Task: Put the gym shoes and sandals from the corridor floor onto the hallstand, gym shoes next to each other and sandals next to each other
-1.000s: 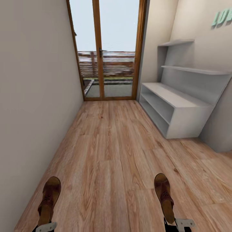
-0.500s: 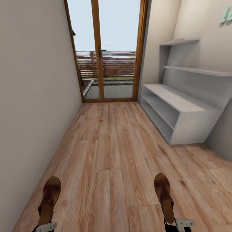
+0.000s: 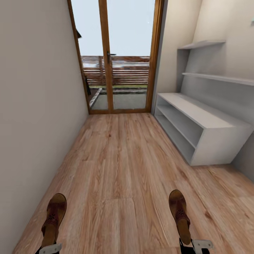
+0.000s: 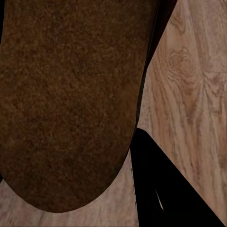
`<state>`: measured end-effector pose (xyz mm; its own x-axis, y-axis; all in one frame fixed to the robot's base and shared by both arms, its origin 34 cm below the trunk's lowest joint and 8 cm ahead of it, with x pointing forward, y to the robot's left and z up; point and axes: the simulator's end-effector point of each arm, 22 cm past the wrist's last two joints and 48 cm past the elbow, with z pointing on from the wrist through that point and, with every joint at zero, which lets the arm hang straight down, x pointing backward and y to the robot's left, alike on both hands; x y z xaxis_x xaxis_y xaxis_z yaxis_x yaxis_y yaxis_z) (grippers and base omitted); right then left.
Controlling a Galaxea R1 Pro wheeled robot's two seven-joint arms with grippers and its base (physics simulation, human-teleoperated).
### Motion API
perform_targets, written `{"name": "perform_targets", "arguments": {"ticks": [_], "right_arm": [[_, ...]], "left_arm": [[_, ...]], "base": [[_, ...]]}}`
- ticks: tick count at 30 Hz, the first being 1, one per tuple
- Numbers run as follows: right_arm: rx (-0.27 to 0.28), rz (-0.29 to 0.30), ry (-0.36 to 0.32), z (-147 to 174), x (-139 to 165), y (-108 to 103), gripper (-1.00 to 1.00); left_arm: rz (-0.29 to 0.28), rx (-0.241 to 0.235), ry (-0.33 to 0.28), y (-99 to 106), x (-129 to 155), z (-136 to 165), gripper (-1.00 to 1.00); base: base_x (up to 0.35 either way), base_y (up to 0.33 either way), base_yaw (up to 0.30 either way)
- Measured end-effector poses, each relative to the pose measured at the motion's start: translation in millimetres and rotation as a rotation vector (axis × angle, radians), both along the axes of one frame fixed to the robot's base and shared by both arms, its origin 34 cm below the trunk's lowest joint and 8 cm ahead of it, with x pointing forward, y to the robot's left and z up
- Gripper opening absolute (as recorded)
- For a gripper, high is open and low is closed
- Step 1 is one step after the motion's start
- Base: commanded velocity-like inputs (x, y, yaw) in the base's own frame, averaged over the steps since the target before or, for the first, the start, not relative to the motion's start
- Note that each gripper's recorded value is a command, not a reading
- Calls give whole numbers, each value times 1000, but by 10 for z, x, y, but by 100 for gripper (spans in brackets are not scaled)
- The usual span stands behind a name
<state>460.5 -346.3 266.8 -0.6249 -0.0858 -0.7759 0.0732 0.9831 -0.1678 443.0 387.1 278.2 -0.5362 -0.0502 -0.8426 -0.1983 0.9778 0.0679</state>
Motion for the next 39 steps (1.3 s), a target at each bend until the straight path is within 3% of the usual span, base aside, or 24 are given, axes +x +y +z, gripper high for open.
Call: {"name": "perform_targets", "arguments": {"ticks": [39], "right_arm": [[0, -1, -1, 2, 5, -1, -100]], "left_arm": [[0, 0, 0, 0, 0, 0, -100]], "base": [[339, 0, 0]]}}
